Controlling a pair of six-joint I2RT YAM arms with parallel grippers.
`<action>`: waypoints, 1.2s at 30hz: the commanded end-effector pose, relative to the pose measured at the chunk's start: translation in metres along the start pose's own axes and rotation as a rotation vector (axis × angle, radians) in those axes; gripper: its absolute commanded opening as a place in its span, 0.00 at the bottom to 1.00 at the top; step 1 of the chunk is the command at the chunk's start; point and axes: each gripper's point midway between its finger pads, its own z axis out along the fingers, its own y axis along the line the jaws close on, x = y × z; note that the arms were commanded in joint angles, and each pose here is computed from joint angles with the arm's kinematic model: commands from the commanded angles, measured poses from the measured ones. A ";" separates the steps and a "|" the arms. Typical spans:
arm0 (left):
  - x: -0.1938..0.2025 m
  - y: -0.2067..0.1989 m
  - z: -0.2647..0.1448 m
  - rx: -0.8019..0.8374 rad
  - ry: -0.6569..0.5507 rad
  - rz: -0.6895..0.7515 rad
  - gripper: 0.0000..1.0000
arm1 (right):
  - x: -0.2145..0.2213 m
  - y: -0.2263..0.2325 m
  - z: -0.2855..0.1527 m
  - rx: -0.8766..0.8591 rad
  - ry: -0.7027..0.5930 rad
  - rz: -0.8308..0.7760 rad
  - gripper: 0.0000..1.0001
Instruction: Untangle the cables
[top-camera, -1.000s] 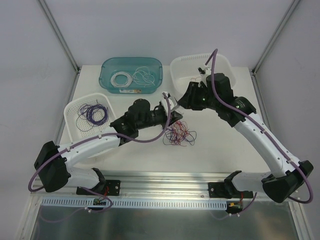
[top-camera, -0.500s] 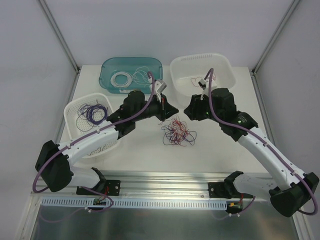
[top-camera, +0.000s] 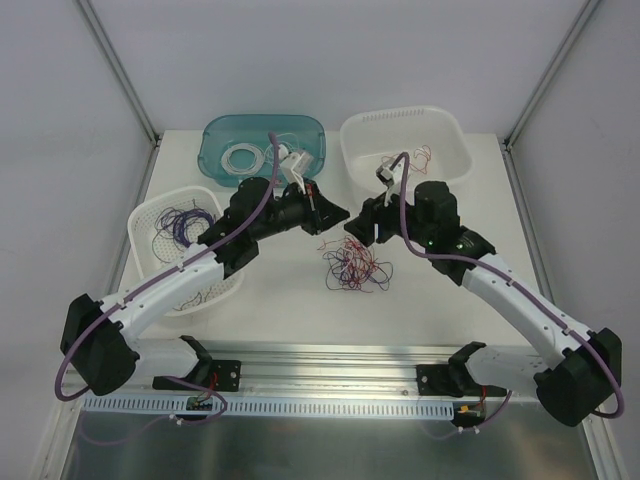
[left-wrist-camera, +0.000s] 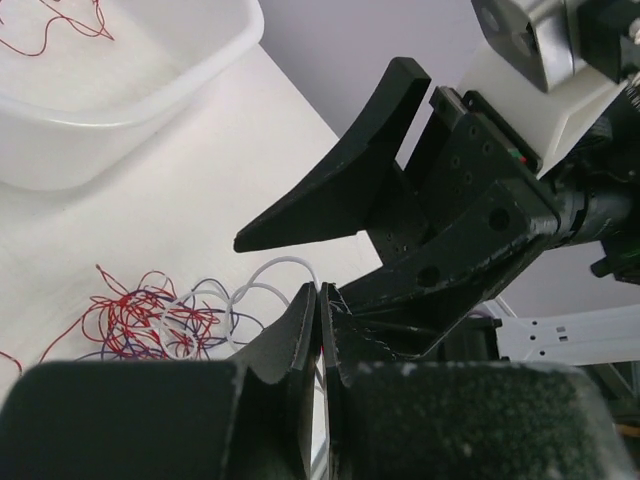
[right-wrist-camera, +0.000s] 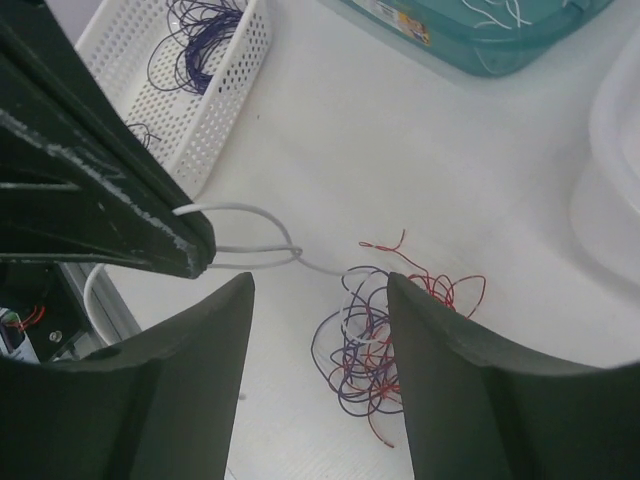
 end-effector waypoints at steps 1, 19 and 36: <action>-0.027 -0.010 -0.011 0.011 -0.085 -0.051 0.00 | -0.018 0.015 0.003 -0.116 -0.105 -0.133 0.60; -0.049 -0.025 -0.015 0.062 -0.122 -0.209 0.00 | -0.064 0.035 -0.011 -0.180 -0.262 -0.250 0.51; -0.049 -0.034 -0.008 0.117 -0.102 -0.311 0.00 | -0.084 0.042 -0.001 -0.208 -0.315 -0.242 0.41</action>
